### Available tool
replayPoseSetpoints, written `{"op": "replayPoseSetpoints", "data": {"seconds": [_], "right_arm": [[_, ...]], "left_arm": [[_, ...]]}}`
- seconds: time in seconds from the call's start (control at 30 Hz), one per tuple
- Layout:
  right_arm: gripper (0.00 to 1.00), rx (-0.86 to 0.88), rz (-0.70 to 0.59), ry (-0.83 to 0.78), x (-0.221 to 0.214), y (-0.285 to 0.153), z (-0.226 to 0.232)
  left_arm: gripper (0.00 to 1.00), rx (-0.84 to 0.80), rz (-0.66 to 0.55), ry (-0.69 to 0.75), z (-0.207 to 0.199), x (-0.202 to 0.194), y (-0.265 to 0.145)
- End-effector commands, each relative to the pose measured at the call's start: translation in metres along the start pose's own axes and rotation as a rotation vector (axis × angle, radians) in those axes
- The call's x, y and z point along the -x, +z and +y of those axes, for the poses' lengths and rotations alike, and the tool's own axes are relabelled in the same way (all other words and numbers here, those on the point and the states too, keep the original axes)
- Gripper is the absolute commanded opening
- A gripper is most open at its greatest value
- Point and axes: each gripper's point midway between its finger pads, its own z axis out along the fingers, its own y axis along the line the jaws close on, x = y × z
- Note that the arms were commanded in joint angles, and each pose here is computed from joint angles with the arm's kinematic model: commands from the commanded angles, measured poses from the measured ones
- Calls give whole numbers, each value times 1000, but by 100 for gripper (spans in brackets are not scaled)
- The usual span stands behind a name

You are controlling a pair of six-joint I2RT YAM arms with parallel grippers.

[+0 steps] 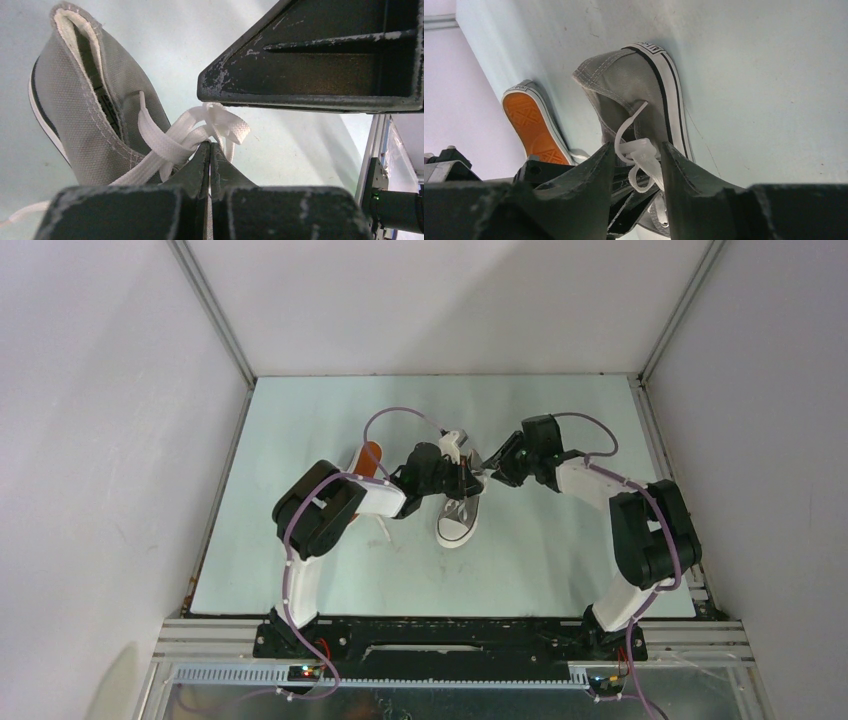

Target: Tie the shoes

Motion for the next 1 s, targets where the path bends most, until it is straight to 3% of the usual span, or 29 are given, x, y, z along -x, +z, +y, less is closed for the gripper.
{"op": "replayPoseSetpoints", "data": {"seconds": [0.0, 0.13, 0.5, 0.97], "right_arm": [[46, 8, -49, -118, 15, -7, 12], [51, 5, -58, -196, 19, -13, 18], [47, -13, -47, -492, 13, -25, 29], [36, -77, -15, -607, 2, -24, 14]], "left_arm": [[0, 14, 43, 14, 5, -7, -1], [0, 14, 45, 13, 5, -7, -1], [0, 18, 44, 13, 5, -8, -2], [0, 21, 43, 10, 6, -8, -1]]}}
